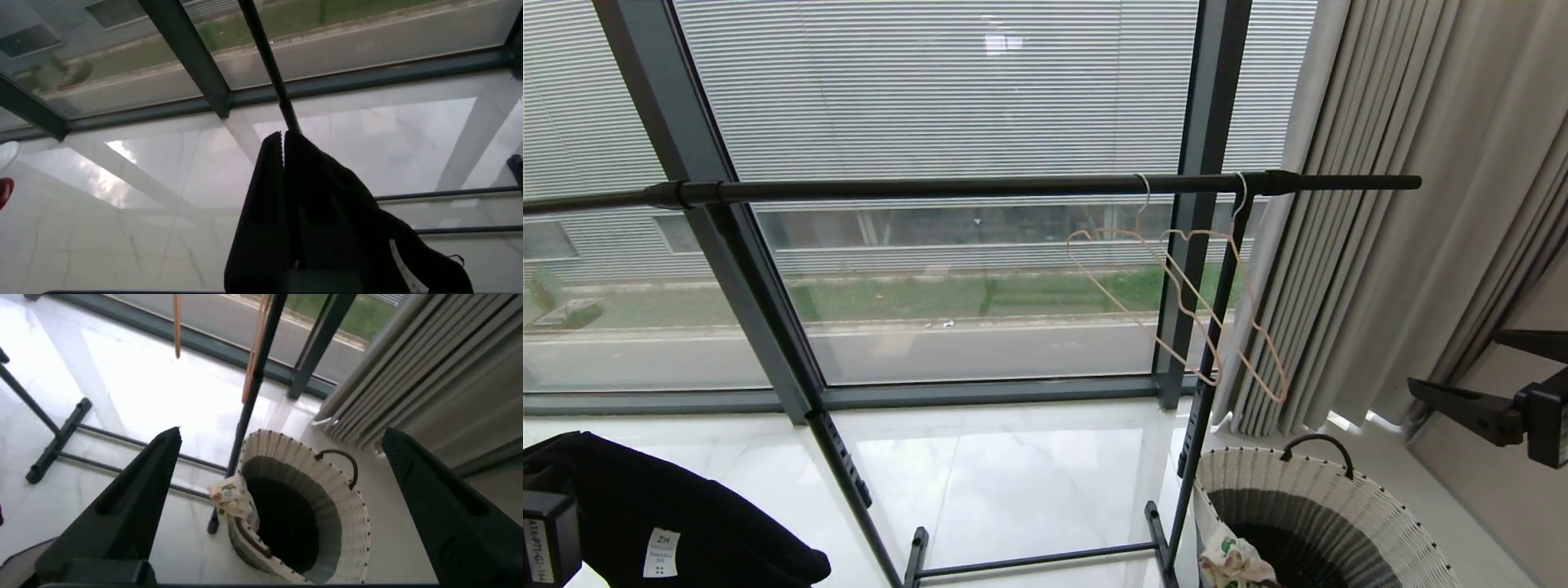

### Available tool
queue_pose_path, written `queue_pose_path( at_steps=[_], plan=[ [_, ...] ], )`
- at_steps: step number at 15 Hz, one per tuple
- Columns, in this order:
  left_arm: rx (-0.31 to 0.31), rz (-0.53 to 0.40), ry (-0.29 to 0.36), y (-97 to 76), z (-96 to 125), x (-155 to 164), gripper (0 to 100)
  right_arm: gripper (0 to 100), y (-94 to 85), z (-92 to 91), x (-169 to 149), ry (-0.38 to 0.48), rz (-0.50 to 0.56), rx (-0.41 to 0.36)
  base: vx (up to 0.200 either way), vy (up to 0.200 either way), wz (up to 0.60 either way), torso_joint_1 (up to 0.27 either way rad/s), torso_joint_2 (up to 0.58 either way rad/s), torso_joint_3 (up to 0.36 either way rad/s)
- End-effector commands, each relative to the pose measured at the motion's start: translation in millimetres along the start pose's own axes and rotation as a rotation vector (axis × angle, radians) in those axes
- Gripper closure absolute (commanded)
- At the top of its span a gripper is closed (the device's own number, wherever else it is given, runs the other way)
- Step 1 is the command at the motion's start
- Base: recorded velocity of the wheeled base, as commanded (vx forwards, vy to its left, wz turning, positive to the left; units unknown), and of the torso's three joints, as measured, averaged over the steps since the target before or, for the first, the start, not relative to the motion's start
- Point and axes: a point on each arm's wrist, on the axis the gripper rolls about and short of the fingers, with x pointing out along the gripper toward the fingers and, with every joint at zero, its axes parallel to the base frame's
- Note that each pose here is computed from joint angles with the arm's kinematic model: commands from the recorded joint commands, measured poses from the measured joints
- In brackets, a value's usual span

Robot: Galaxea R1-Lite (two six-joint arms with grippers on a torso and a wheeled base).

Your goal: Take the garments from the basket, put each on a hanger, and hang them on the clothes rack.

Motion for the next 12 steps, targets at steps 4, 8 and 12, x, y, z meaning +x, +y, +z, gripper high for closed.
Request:
queue_pose_path(
  at_steps=[4, 8, 12],
  plan=[
    [-0.002, 0.002, -0.003, 0.3, 0, 0, 100, 0, -1.4, -0.2, 33, 0.021, 0.06, 0.018, 0.2, 0.0, 0.0, 0.005, 0.0, 0.004],
    [-0.003, 0.006, -0.005, 0.7, 2, 0, 100, 0, -3.1, -6.6, 70, 0.053, 0.072, 0.025, 0.15, 0.0, 0.0, 0.001, 0.0, 0.003],
    [-0.009, 0.009, -0.02, 2.2, 5, -2, 100, 0, -3.5, -17.3, 105, 0.084, 0.078, 0.054, 0.0, 0.0, 0.0, 0.0, 0.0, 0.0]
  ],
)
